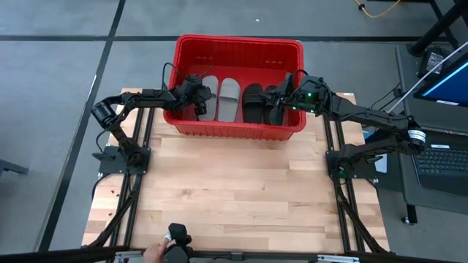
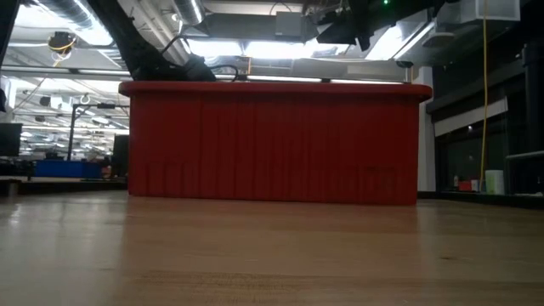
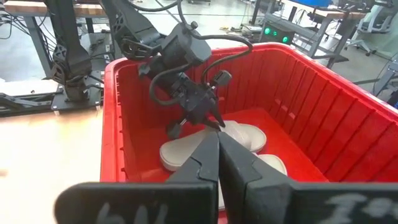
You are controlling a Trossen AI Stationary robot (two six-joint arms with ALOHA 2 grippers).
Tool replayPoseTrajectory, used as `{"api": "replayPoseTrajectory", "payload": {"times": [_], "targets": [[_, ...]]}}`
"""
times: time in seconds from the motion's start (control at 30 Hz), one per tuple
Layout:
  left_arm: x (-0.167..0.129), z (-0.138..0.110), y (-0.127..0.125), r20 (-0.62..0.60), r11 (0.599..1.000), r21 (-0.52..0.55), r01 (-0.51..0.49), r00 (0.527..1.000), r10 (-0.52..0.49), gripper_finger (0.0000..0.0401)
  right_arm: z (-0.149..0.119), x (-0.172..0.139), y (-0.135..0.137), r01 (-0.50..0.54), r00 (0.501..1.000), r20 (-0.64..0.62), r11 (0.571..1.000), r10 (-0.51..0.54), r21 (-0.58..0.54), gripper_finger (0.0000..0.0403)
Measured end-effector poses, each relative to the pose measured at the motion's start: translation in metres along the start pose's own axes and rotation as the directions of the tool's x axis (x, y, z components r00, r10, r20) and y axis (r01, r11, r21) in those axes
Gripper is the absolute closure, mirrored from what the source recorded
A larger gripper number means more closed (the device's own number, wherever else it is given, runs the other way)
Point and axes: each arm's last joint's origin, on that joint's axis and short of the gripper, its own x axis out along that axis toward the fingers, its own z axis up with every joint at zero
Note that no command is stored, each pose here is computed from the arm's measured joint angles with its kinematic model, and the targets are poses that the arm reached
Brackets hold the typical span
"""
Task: Pick and place slides into bin
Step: Put the gray slide into the red bin, then return to Home Position
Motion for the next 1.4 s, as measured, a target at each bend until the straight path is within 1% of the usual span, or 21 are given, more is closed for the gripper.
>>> {"api": "replayPoseTrajectory", "payload": {"times": [0.2, 0.4, 0.67, 0.9, 1.1, 1.2, 1.27, 1.4], "targets": [[0.0, 0.001, -0.002, 0.051, 0.998, 0.003, 0.066, 0.997, -0.066, 0.0349, 0.0, 0.0, 0.001, -0.004, 1.0, -0.001, 1.0, 0.004, 0.021, 0.0397], [0.0, -0.001, -0.003, 0.034, 0.997, 0.007, 0.083, 0.996, -0.083, 0.0332, 0.0, 0.0, 0.001, -0.026, 1.0, 0.0, 0.999, 0.026, 0.021, 0.0397], [0.0, -0.002, -0.004, 0.028, 0.995, -0.016, 0.094, 0.995, -0.094, 0.0299, 0.0, 0.0, 0.001, -0.026, 1.0, 0.0, 0.999, 0.026, 0.02, 0.0397], [-0.004, 0.001, -0.007, 0.02, 0.995, -0.004, 0.1, 0.995, -0.1, 0.0277, 0.0, 0.0, 0.001, -0.027, 1.0, -0.001, 0.999, 0.027, 0.018, 0.0397], [-0.028, 0.012, 0.004, 0.086, 0.998, -0.008, 0.061, 0.994, -0.06, 0.0264, 0.0, 0.0, 0.001, -0.027, 1.0, -0.001, 0.999, 0.027, 0.02, 0.0397], [-0.044, 0.014, 0.011, 0.104, 0.998, -0.025, 0.063, 0.993, -0.06, 0.0261, 0.0, 0.0, 0.001, -0.027, 1.0, -0.001, 0.999, 0.027, 0.02, 0.0397], [-0.055, 0.013, 0.014, 0.11, 0.994, -0.06, 0.086, 0.991, -0.079, 0.026, 0.0, 0.0, 0.001, -0.028, 1.0, 0.0, 0.999, 0.028, 0.02, 0.0397], [-0.082, 0.015, 0.021, 0.136, 0.981, -0.169, 0.092, 0.988, -0.07, 0.026, 0.0, 0.0, 0.001, -0.028, 1.0, 0.006, 0.999, 0.027, 0.019, 0.0397]]}}
